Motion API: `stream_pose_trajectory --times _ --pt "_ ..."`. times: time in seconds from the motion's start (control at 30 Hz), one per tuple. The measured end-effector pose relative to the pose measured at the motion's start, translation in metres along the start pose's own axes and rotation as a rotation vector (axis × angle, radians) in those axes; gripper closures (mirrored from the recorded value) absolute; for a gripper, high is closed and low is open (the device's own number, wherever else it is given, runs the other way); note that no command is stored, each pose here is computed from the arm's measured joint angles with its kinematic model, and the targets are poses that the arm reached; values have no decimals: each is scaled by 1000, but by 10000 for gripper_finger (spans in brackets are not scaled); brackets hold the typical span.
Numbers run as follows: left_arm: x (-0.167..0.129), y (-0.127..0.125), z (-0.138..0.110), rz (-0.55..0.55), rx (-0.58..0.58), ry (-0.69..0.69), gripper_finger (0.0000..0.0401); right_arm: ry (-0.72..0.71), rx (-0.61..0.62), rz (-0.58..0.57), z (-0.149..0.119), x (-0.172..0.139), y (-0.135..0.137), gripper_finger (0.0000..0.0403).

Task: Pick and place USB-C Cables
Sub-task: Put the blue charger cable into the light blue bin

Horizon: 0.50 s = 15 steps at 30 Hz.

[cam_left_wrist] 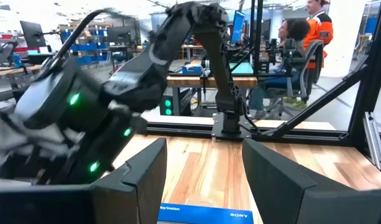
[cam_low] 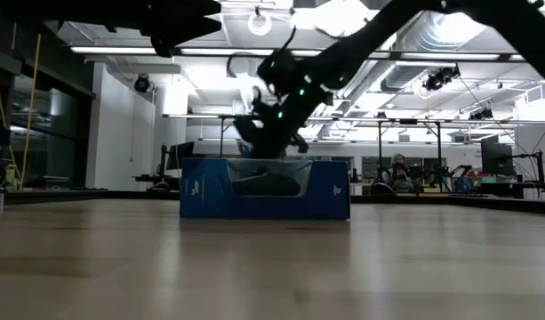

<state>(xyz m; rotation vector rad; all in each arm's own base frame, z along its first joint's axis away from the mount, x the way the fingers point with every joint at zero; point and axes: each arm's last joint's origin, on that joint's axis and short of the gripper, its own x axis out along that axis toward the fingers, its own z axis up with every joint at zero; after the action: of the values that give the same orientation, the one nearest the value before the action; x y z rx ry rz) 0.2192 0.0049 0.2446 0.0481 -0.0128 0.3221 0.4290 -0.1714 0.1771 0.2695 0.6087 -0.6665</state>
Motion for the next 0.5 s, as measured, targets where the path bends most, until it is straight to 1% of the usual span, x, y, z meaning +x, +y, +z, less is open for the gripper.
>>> stream_pose_trajectory --times 0.17,0.23,0.3,0.5 --pt "0 0 0 0 0 0 213 92 44 -80 -8 19 -7 400" --pt "0 0 0 0 1 0 213 111 48 -128 -9 18 -8 400" --pt "0 0 0 0 1 0 213 114 61 -135 -5 16 -7 400" --pt "0 0 0 0 0 0 213 155 48 -165 -4 14 -8 400"
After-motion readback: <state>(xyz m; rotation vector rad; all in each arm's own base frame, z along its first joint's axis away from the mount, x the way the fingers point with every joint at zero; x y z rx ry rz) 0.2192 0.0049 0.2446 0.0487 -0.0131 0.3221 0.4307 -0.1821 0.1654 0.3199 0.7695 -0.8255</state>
